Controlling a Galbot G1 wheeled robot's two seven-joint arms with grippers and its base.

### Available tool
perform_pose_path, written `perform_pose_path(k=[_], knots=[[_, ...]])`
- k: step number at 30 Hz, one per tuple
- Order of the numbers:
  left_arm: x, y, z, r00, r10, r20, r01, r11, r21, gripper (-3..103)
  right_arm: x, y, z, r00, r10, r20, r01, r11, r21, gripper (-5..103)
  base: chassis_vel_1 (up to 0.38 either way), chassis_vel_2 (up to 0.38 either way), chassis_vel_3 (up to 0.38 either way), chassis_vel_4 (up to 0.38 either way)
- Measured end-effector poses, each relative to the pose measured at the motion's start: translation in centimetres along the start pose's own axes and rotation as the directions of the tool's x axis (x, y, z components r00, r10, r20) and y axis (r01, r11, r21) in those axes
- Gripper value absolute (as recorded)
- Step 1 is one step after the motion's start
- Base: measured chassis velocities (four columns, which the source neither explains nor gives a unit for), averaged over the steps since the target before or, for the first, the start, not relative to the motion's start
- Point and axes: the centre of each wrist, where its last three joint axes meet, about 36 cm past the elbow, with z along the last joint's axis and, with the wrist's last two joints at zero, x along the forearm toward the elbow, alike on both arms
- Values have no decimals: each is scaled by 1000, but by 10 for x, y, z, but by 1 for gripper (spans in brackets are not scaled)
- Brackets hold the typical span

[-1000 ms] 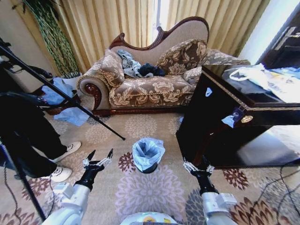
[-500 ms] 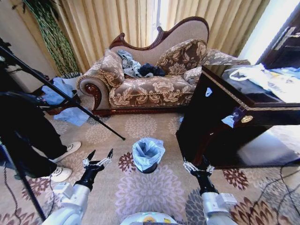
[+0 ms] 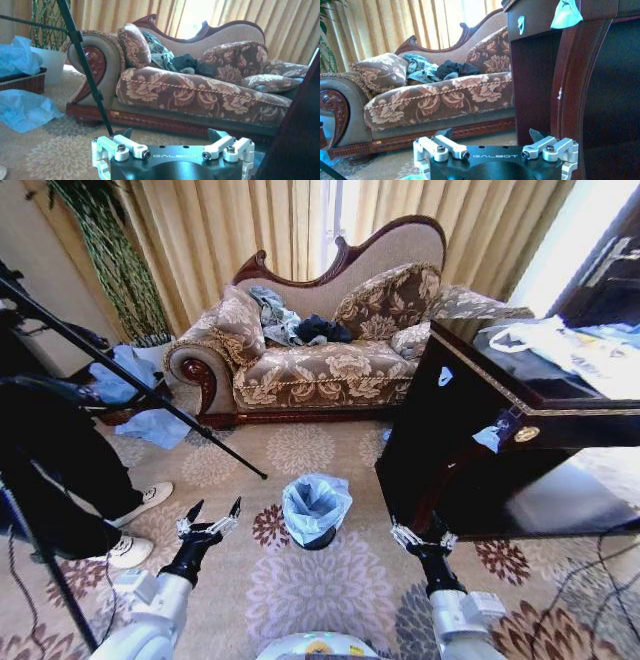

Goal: Place a garbage bag over the trash bin.

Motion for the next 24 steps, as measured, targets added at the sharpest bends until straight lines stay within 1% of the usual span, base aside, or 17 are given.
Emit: perform_pose_path(k=[24], knots=[[0,0,0,1000,0,0,0,1000,0,100,0,0,0,1000,0,0,0,1000,0,100,0,0,0,0]])
